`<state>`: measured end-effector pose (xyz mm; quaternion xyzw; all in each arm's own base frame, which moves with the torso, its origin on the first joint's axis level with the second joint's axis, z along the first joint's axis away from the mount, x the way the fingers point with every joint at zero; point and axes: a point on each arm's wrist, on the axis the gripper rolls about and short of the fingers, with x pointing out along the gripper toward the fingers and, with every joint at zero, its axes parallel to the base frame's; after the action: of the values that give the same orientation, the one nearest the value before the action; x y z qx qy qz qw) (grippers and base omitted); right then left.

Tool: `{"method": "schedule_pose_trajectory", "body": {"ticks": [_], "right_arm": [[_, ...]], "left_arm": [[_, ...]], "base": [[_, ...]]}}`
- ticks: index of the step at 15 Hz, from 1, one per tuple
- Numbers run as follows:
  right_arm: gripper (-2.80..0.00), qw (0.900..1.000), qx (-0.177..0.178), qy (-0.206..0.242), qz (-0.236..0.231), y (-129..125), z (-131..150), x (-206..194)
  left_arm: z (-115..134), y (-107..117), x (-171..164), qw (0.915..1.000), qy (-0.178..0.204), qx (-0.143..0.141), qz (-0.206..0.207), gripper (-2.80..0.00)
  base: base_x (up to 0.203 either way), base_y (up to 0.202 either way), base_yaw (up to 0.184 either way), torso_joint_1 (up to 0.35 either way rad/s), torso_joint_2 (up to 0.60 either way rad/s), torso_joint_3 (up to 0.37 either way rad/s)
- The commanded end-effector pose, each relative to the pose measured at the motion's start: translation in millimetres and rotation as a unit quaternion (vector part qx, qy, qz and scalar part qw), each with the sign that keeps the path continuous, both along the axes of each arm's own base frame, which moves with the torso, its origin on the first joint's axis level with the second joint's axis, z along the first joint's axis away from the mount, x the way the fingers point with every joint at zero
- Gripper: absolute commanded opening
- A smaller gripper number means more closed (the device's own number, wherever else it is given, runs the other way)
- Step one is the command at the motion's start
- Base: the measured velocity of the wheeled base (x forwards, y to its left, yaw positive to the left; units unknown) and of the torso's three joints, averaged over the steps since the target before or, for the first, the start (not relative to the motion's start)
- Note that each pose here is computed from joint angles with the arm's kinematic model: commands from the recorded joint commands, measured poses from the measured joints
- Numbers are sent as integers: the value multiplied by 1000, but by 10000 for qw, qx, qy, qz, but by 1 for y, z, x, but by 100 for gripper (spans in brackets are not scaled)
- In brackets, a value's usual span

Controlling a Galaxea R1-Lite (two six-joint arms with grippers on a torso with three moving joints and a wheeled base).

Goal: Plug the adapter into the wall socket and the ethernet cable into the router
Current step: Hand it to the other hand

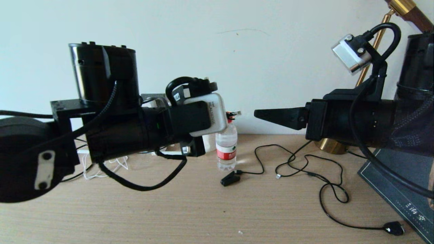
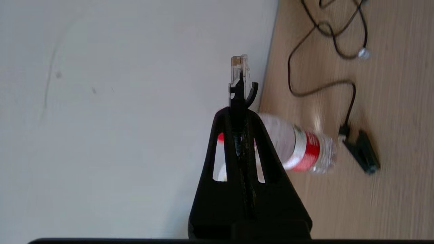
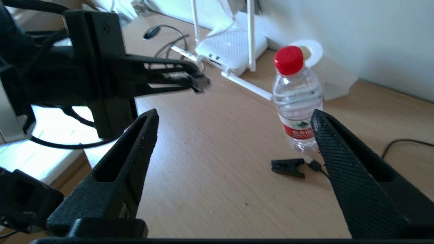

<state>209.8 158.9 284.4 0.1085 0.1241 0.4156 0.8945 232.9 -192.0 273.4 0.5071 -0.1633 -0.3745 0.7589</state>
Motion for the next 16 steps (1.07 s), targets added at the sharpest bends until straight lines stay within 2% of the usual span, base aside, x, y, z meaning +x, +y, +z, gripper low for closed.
{"method": "schedule_pose_trajectory", "body": {"ticks": [1, 4, 8, 16], "right_arm": [[0, 10000, 38, -18, 60, -1, 2, -2], [0, 9999, 41, 15, 167, 0, 0, -1], [0, 9999, 52, 10, 150, -1, 1, -2], [0, 9999, 23, 64, 156, 0, -2, -2]], "left_arm": [[0, -8, -2, 9999, -40, 3, -125, -280], [-3, -27, -1, 9994, -22, 29, -338, -280], [-6, -40, -1, 9988, -51, 4, -479, -280], [-1, -37, -6, 9986, -105, -45, -513, -280]], "base": [[0, 0, 0, 0, 0, 0], [0, 0, 0, 0, 0, 0], [0, 0, 0, 0, 0, 0], [0, 0, 0, 0, 0, 0]]}}
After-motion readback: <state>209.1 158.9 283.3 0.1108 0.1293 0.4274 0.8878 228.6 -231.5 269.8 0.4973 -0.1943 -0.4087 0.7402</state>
